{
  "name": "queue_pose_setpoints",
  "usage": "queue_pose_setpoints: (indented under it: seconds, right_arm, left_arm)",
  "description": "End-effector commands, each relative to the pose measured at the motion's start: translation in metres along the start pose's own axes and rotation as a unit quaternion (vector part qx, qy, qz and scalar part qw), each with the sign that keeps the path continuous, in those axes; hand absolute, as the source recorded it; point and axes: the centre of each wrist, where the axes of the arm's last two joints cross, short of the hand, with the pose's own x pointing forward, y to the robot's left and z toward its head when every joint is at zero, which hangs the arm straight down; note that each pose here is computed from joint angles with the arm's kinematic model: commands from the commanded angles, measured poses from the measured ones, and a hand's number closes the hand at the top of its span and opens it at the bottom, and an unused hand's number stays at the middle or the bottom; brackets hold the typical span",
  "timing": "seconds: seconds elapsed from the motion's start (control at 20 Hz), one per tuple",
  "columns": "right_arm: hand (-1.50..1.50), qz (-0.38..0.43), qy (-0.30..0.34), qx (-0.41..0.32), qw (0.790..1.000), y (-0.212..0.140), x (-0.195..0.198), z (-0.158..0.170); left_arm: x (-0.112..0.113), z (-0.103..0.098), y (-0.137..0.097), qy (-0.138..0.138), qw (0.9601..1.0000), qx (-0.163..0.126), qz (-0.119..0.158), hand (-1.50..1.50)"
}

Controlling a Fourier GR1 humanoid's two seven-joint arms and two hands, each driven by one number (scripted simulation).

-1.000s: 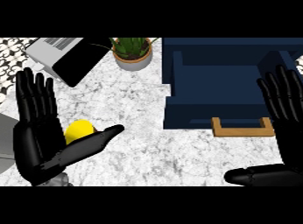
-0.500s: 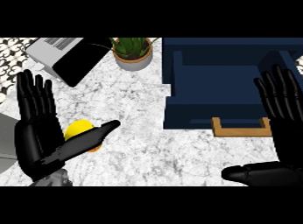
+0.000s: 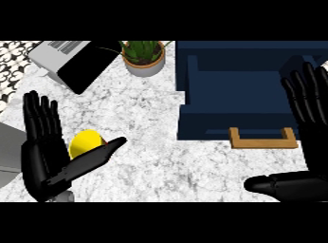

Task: Pick up the cup, place it into the drawer and close the drawer

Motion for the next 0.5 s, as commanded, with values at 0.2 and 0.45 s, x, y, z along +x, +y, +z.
queue_pose_setpoints:
  seconds: [0.2, 0.45]
  right_arm:
    - [-1.50, 0.003, 0.010, 0.005, 1.000, 0.002, 0.001, 0.009]
    - [-1.50, 0.000, 0.001, 0.002, 1.000, 0.000, -0.004, 0.002]
  left_arm:
    - [-0.023, 0.016, 0.035, 0.026, 0.9990, 0.028, -0.020, -1.50]
    - [-0.068, 0.029, 0.031, 0.038, 0.9976, 0.050, -0.028, -1.50]
